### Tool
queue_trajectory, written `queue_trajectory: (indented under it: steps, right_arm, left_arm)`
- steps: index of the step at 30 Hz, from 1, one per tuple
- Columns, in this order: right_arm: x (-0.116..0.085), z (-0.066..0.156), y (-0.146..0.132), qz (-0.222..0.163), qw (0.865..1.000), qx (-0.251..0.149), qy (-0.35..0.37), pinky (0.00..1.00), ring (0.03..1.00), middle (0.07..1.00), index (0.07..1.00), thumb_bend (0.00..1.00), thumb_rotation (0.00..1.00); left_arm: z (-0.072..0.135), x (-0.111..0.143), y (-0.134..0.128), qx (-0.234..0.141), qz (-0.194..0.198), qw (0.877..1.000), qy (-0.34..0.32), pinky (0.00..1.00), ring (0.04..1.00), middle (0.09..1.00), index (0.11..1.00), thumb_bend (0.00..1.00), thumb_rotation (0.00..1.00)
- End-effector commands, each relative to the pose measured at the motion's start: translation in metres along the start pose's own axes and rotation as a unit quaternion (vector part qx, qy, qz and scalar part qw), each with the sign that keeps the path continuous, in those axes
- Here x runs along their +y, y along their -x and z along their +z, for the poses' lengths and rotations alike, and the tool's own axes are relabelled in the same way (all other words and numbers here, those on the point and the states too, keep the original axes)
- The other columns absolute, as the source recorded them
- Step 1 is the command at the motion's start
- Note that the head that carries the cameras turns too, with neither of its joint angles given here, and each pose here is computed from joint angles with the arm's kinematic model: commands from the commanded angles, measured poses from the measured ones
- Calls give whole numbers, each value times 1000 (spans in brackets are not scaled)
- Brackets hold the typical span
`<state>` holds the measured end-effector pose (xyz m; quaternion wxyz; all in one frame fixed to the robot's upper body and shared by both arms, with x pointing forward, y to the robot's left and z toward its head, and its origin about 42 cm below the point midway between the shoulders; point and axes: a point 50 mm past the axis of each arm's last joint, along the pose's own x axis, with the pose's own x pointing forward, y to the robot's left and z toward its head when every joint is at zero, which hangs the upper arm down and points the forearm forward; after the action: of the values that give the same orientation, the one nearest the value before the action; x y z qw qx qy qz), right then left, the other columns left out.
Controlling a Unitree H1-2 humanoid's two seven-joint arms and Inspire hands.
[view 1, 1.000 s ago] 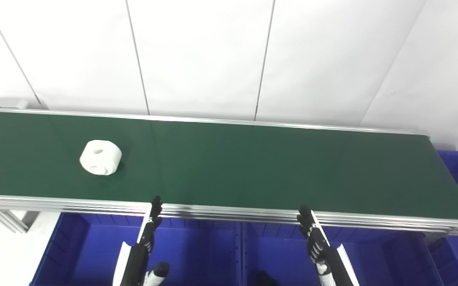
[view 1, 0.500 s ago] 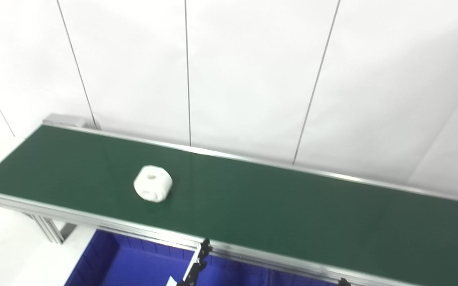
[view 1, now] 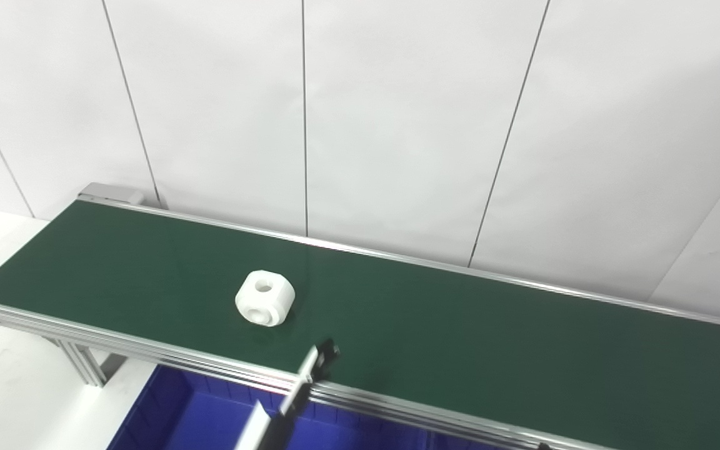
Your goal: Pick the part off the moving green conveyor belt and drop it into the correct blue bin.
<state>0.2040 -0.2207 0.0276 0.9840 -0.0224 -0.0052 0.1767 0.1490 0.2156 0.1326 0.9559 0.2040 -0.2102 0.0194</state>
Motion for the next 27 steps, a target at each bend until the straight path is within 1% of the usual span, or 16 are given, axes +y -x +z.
queue_trajectory:
  steps: [1, 3, 4, 6, 8, 11, 12, 14, 16, 17, 20, 25, 27]
  right_arm:
    - [2, 14, -9, 5, 999, -44, 8, 1000, 1000, 1000, 1000, 987, 1000]
    - [4, 16, -9, 6, 999, -46, 13, 1000, 1000, 1000, 1000, 977, 1000]
    - [5, 16, -9, 6, 999, -46, 15, 1000, 1000, 1000, 1000, 971, 1000]
    - [6, 17, -10, 5, 999, -46, 17, 1000, 1000, 1000, 1000, 968, 1000]
    - [6, 17, -10, 5, 999, -45, 17, 1000, 1000, 1000, 1000, 975, 1000]
    - [6, 17, -11, 7, 999, -45, 17, 1000, 1000, 1000, 1000, 976, 1000]
    - [7, 17, -12, 8, 999, -45, 15, 1000, 1000, 1000, 1000, 977, 1000]
    - [7, 17, -13, 10, 999, -45, 14, 1000, 1000, 1000, 1000, 961, 1000]
    - [8, 18, -14, 12, 999, -45, 12, 1000, 1000, 1000, 1000, 958, 1000]
    - [9, 18, -14, 12, 999, -44, 12, 1000, 1000, 1000, 1000, 963, 1000]
    - [10, 19, -15, 12, 999, -46, 12, 1000, 1000, 1000, 1000, 974, 1000]
    - [12, 20, -15, 12, 999, -46, 12, 1000, 1000, 1000, 1000, 985, 1000]
    - [13, 20, -15, 12, 999, -46, 12, 1000, 1000, 1000, 1000, 983, 1000]
  left_arm:
    - [8, 34, -31, -48, -19, 996, -70, 832, 900, 865, 863, 953, 579]
    - [6, 54, -54, -56, -33, 990, -122, 850, 899, 857, 837, 971, 541]
    - [5, 60, -63, -56, -40, 987, -143, 861, 902, 858, 832, 985, 539]
    - [4, 69, -81, -56, -54, 980, -185, 880, 913, 869, 838, 990, 549]
    - [3, 75, -95, -65, -64, 972, -217, 909, 917, 875, 848, 968, 517]
    - [-2, 84, -126, -80, -92, 949, -289, 947, 917, 884, 854, 953, 471]
    - [-6, 86, -136, -82, -101, 942, -308, 939, 910, 878, 848, 956, 456]
    - [-13, 86, -151, -75, -120, 933, -332, 922, 905, 873, 837, 966, 430]
    - [-20, 86, -162, -59, -141, 927, -343, 922, 910, 877, 839, 967, 426]
    - [-23, 87, -166, -53, -147, 925, -345, 919, 909, 875, 838, 972, 415]
    - [-38, 85, -184, -17, -180, 924, -337, 926, 920, 881, 839, 988, 389]
    - [-55, 81, -207, 9, -219, 916, -336, 898, 911, 873, 841, 1000, 412]
    - [-62, 79, -215, 23, -236, 911, -337, 917, 921, 882, 851, 1000, 439]
